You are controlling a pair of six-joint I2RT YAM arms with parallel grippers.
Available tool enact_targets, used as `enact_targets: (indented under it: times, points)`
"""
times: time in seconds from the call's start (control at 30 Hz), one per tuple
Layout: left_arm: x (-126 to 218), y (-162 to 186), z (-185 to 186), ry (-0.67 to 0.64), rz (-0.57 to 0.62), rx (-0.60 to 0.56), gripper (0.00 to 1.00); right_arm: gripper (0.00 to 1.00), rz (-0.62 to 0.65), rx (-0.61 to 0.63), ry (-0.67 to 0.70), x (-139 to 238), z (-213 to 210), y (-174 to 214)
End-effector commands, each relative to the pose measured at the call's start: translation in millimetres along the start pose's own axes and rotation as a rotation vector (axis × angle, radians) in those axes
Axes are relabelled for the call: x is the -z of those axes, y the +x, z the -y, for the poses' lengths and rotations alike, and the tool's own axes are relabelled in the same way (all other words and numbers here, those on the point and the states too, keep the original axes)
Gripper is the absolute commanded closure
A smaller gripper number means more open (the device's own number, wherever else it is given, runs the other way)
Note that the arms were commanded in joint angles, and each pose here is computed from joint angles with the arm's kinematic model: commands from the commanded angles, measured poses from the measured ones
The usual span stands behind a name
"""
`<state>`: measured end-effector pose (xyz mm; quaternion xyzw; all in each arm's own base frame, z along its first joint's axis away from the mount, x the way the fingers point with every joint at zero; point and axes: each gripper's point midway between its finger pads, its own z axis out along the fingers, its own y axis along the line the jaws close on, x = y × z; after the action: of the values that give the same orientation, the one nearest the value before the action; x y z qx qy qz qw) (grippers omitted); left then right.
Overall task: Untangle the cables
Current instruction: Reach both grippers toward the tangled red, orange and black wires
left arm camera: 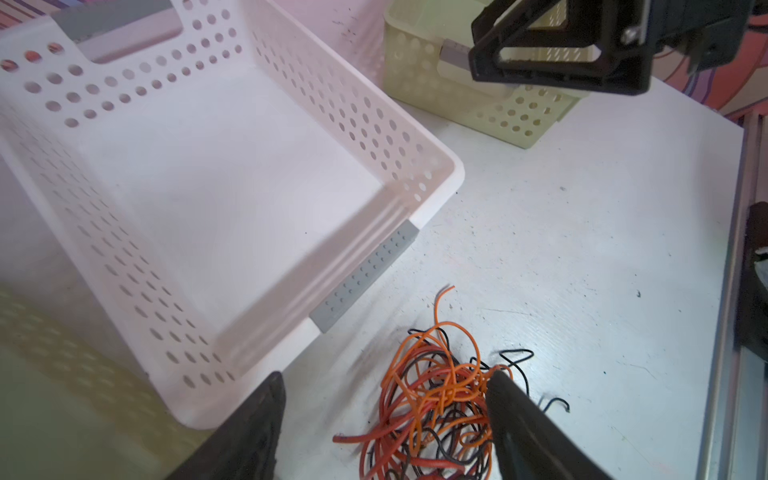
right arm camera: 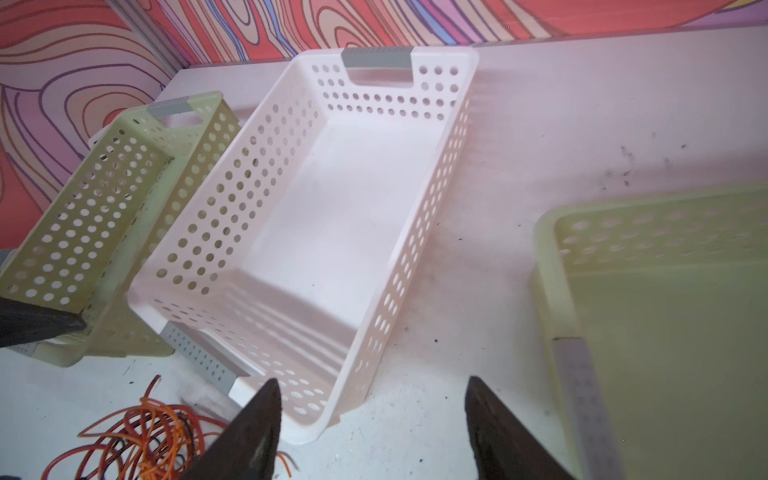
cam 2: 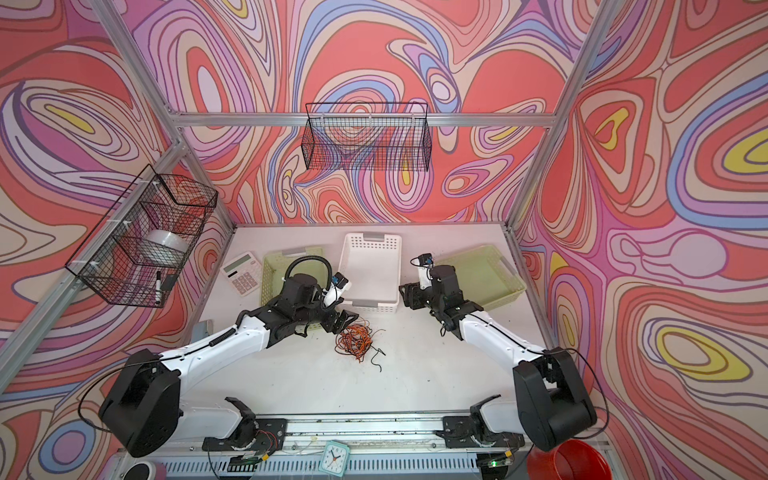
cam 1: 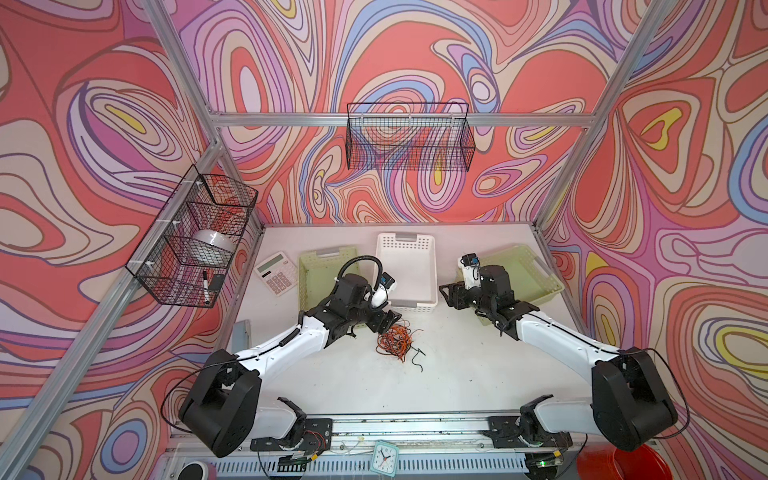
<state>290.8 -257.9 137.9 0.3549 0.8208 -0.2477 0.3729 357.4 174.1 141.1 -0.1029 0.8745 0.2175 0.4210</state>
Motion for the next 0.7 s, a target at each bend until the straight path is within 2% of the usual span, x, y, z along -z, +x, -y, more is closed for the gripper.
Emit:
enact_targets:
  times: [0.0, 0.13, 0.33, 0.67]
  points:
    - [-4, 7, 11, 0.017, -0.026, 0.017, 0.23, 0.30, -0.052, -0.043, -0.007, 2, -4, 21]
    - [-11, 22, 8, -0.020, -0.066, 0.037, 0.26, 0.32, -0.068, -0.037, -0.020, 1, -13, 27]
    - [-10, 32, -12, -0.140, -0.092, 0.060, 0.36, 0.35, -0.082, -0.036, -0.030, 0, -24, 35]
    - [-16, 47, -8, -0.116, -0.150, 0.067, 0.55, 0.39, -0.103, -0.021, -0.051, -5, -40, 45]
